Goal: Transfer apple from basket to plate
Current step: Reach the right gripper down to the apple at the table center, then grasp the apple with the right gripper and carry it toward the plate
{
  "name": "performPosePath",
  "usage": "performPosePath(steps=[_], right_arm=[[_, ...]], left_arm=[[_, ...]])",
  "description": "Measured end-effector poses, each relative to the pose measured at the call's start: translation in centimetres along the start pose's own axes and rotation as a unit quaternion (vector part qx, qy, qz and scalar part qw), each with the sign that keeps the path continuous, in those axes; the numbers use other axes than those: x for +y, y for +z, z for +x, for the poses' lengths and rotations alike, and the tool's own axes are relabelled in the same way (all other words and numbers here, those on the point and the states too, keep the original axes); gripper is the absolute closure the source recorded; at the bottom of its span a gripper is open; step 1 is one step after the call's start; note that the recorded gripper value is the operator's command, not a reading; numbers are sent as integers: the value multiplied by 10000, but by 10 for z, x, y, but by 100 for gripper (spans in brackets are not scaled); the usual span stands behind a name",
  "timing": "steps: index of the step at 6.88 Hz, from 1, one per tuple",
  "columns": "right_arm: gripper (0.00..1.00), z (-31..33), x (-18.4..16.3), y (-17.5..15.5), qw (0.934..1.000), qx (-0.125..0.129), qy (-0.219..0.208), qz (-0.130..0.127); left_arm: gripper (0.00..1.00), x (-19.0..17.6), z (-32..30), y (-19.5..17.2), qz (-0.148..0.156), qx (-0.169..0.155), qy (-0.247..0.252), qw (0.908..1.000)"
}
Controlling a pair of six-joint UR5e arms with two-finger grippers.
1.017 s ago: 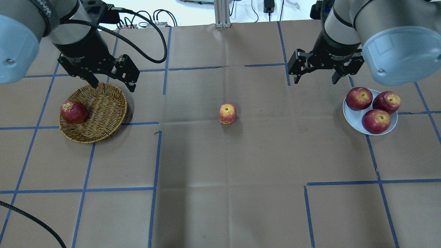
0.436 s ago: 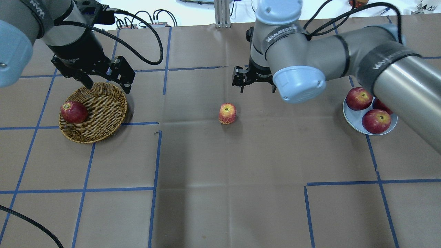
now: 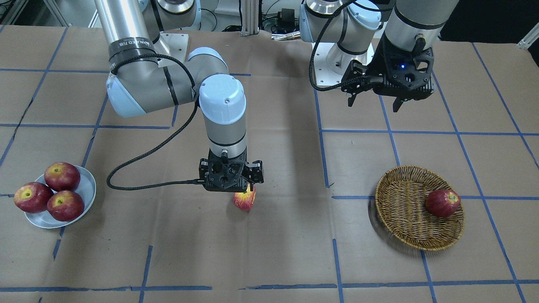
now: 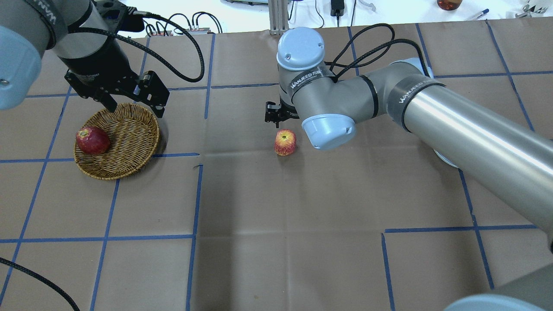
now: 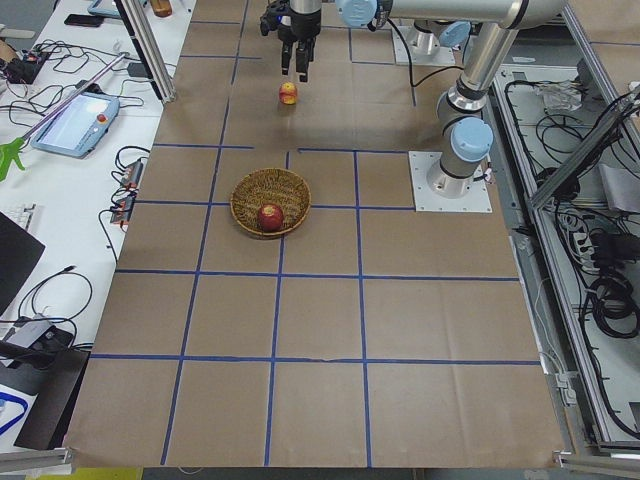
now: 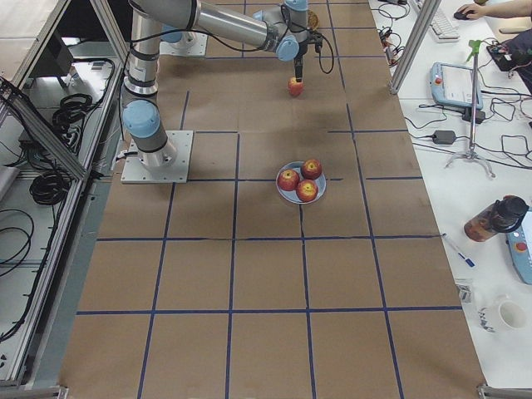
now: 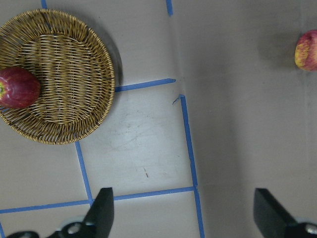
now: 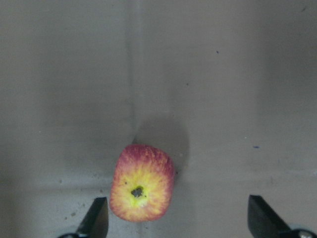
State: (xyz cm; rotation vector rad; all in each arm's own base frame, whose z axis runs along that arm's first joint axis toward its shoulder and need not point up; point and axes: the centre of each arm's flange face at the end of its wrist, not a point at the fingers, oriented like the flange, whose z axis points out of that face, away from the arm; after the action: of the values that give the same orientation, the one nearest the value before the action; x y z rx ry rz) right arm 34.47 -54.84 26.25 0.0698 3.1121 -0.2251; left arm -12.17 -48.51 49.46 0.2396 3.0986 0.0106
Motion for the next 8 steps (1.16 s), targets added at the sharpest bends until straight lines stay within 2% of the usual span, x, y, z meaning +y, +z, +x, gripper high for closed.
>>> performPosePath(steps=[2,3,6,7,8], right_arm=[[3,-16,3,41,10000,9,32,-15],[17,-20,6,55,10000,21,26,-34],[44,-21,10,67,9999,67,-40,-109],[48,-20,11,66,9999,74,-58,-128],[48,-20,11,64,9999,73,-61,-133]], left_arm=[[1,0,0,0,-3,0,0,10000],[1,0,0,1,-7,1,1,10000],[1,0,0,1,-9,2,3,10000],[1,0,0,1,-11,2,5,10000],[1,0,1,1,-14,3,7,10000]])
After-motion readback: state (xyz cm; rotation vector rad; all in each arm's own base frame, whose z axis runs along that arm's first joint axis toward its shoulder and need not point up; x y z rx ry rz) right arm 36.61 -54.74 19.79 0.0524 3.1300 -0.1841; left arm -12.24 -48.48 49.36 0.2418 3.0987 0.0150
